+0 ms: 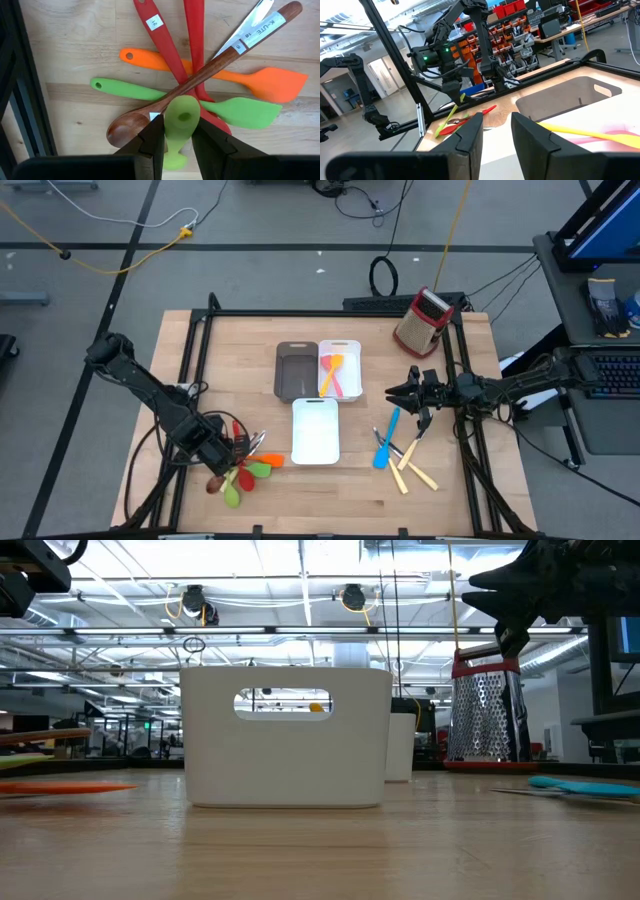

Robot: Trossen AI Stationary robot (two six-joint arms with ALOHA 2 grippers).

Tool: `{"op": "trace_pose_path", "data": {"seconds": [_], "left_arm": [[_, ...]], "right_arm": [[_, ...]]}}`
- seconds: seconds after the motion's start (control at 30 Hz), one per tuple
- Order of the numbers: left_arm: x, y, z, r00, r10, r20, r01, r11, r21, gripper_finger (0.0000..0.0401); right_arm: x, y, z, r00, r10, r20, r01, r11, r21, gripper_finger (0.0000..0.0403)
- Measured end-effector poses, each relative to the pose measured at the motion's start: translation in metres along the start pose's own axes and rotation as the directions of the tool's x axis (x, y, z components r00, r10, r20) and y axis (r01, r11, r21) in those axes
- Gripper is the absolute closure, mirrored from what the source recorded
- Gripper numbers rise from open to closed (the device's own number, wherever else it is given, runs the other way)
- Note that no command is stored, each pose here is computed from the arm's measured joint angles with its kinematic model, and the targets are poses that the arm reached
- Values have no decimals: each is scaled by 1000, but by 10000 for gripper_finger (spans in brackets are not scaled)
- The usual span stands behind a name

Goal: Pick & Place Kitchen Items
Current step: Put the green serving spoon into the black bin

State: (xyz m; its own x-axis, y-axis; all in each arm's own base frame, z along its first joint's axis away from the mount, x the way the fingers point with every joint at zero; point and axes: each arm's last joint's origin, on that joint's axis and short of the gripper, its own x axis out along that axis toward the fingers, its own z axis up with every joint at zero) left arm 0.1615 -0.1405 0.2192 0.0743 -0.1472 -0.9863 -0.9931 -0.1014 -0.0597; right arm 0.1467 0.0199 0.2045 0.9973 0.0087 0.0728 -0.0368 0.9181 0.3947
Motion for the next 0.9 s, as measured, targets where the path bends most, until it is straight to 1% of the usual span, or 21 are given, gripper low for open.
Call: {"op": "trace_pose_path", "data": {"seconds": [0.2,0.4,0.63,0.77,0.9], "left_arm": [[-2,-1,-2,1000,5,-19,-4,1000,15,311],[-11,-5,-7,999,-20,-48,23,999,46,311],[-32,-3,-7,990,-85,-117,94,993,77,311],[-47,-2,-7,978,-129,-163,147,983,106,311],[-61,0,-6,964,-174,-200,198,974,110,311]], "right_arm": [[0,0,0,1000,0,0,0,1000,0,309],[0,0,0,1000,0,0,0,1000,0,309],[0,0,0,1000,0,1,0,1000,0,309],[0,0,0,1000,0,0,0,1000,0,309],[0,0,0,1000,0,0,0,1000,-6,309]]}}
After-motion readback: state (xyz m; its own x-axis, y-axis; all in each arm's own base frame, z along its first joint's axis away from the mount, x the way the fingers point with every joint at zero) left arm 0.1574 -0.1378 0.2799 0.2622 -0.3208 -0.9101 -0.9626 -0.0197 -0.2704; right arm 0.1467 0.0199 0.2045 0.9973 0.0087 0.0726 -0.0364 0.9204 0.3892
